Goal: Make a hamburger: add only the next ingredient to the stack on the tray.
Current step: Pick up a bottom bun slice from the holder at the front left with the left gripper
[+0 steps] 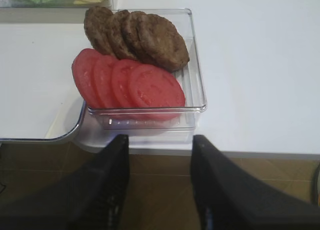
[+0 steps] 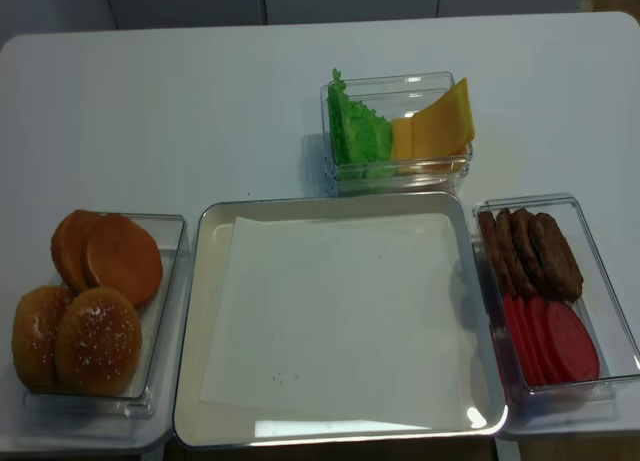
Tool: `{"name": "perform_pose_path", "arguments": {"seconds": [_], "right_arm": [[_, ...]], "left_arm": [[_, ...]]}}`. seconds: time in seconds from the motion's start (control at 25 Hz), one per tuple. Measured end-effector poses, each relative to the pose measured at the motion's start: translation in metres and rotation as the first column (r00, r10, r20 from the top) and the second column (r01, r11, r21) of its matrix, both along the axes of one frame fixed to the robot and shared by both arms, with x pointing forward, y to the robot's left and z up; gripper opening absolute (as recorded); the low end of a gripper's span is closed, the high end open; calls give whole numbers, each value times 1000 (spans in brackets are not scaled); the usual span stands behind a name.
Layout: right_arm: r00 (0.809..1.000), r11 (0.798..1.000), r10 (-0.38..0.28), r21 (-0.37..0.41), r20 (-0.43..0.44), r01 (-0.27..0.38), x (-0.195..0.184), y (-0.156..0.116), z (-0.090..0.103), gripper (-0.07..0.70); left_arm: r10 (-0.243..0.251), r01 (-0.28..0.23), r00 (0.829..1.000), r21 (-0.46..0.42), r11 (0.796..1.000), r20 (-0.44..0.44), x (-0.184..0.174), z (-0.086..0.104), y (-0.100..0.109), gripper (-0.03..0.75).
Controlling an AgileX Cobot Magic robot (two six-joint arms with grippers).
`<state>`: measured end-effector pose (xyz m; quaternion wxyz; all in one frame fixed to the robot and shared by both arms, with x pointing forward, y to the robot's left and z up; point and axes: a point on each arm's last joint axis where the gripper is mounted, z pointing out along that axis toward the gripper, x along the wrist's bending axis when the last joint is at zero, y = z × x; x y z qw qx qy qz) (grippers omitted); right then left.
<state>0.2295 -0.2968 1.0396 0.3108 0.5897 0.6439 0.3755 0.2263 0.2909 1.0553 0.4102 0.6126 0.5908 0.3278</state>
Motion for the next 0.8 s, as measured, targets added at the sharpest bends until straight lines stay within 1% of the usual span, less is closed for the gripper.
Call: {"name": "perform_pose_path", "arguments": {"seconds": [0.12, 0.2, 0.24, 0.36, 0.48, 0.56, 0.64, 0.68, 0.72, 0.8], "right_arm": [[1000, 1000, 0, 0, 0, 0, 0, 0, 0, 323], [1000, 1000, 0, 0, 0, 0, 0, 0, 0, 323], [1000, 1000, 0, 0, 0, 0, 0, 0, 0, 323], [1000, 1000, 0, 0, 0, 0, 0, 0, 0, 323], [1000, 1000, 0, 0, 0, 0, 0, 0, 0, 323], [1000, 1000, 0, 0, 0, 0, 0, 0, 0, 323], [1000, 1000, 0, 0, 0, 0, 0, 0, 0, 323], [1000, 1000, 0, 0, 0, 0, 0, 0, 0, 323], [1000, 1000, 0, 0, 0, 0, 0, 0, 0, 323], [1000, 1000, 0, 0, 0, 0, 0, 0, 0, 323]], "left_arm": [[10, -8, 996, -26, 1000, 84, 0, 11, 0, 396], [16, -13, 995, -31, 999, 99, -1, 15, 0, 396], [17, -14, 996, -30, 999, 84, 1, 17, 0, 396], [19, -19, 1000, -26, 999, 15, 15, 23, 1, 396], [21, -23, 995, -24, 999, -94, 38, 23, 1, 393], [31, -40, 981, -40, 998, -192, 57, 20, 1, 388], [44, -60, 966, -54, 997, -255, 75, 17, 1, 386], [58, -82, 951, -65, 995, -302, 93, 17, 1, 385], [58, -82, 951, -65, 995, -302, 93, 17, 1, 385], [66, -93, 939, -64, 994, -337, 110, 18, 2, 385]]}}
